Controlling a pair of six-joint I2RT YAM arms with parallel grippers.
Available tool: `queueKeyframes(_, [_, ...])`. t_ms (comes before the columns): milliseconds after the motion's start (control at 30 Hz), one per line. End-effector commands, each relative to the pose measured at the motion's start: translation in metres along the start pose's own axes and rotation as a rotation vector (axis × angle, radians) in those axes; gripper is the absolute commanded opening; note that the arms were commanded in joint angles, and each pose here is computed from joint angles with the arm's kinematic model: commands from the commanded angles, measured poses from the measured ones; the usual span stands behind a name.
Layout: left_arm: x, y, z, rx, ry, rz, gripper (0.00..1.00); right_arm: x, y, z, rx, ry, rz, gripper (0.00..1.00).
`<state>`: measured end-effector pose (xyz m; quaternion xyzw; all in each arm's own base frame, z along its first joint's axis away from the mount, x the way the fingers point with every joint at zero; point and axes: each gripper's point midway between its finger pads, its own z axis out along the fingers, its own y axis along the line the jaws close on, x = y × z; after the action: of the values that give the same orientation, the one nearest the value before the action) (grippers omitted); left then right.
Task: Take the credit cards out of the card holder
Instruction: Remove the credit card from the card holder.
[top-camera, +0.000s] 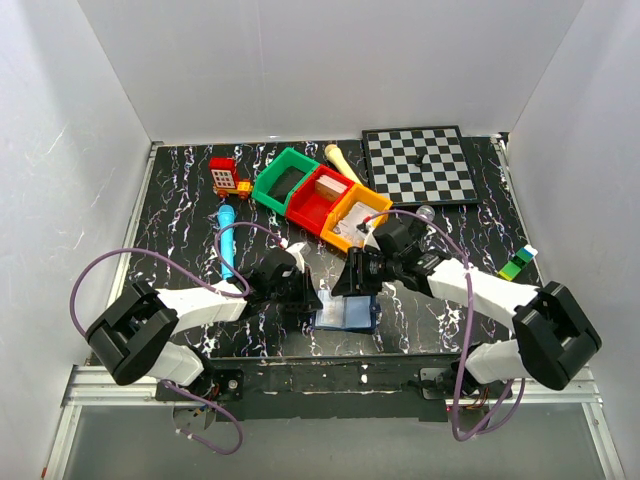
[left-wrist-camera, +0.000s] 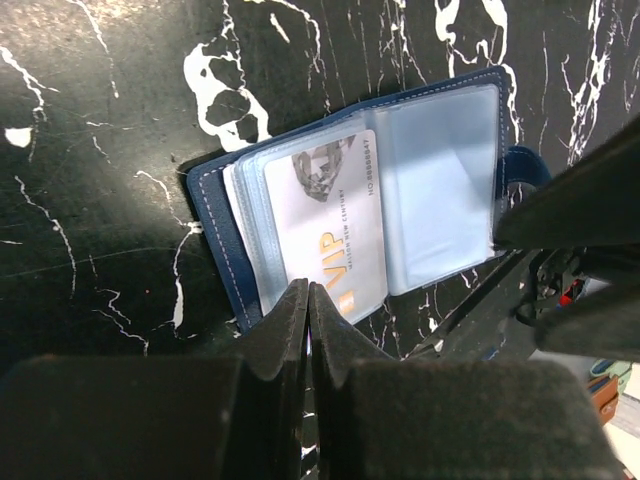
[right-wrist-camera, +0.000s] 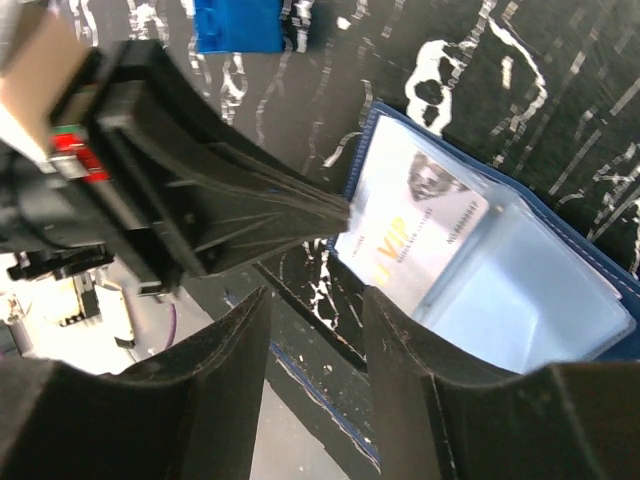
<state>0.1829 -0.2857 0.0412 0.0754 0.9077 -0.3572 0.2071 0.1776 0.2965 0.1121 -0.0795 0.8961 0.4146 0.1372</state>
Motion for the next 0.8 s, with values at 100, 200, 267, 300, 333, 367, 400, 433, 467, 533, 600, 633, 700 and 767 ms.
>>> queueKeyframes(100, [0.000,0.009,0.000,-0.043,-0.014,0.005,0.00,0.001,-0.023,0.014,0.061,-0.050,0.061,0.58])
queueKeyframes(200, [0.001,0.010,0.000,-0.043,-0.015,-0.001,0.00,0.004,-0.031,0.018,0.086,-0.037,0.073,0.59])
queueKeyframes(267, [0.001,0.009,0.000,-0.041,-0.012,0.002,0.00,0.008,-0.036,0.023,0.090,-0.018,0.082,0.59])
queueKeyframes(300, [0.001,0.010,0.000,-0.043,-0.014,0.001,0.00,0.009,-0.037,0.025,0.090,-0.013,0.086,0.59])
queueKeyframes(333, [0.001,0.009,0.000,-0.042,-0.013,-0.002,0.00,0.012,-0.040,0.026,0.096,-0.003,0.094,0.59])
queueKeyframes(367, [0.002,0.010,0.000,-0.044,-0.011,-0.003,0.00,0.011,-0.040,0.028,0.085,-0.009,0.089,0.59])
queueKeyframes(400, [0.003,0.011,0.000,-0.045,-0.010,-0.009,0.00,0.012,-0.041,0.030,0.087,-0.005,0.093,0.58])
queueKeyframes(433, [0.004,0.011,0.000,-0.045,-0.008,-0.010,0.00,0.012,-0.042,0.031,0.087,-0.003,0.096,0.58])
queueKeyframes(467, [0.005,0.012,0.000,-0.046,-0.007,-0.015,0.00,0.014,-0.044,0.032,0.091,0.003,0.097,0.58])
queueKeyframes(533, [0.007,0.012,0.000,-0.045,-0.004,-0.024,0.00,0.016,-0.046,0.033,0.095,0.012,0.101,0.57])
queueKeyframes(600, [0.009,0.013,0.000,-0.044,-0.003,-0.028,0.00,0.017,-0.048,0.034,0.096,0.015,0.102,0.57])
queueKeyframes(633, [0.011,0.013,0.000,-0.044,-0.001,-0.027,0.00,0.018,-0.048,0.034,0.096,0.015,0.102,0.57])
queueKeyframes(700, [0.012,0.013,0.000,-0.043,0.001,-0.030,0.00,0.018,-0.048,0.035,0.095,0.016,0.102,0.56])
queueKeyframes(767, [0.012,0.013,0.000,-0.043,0.003,-0.027,0.00,0.018,-0.049,0.036,0.097,0.022,0.101,0.56])
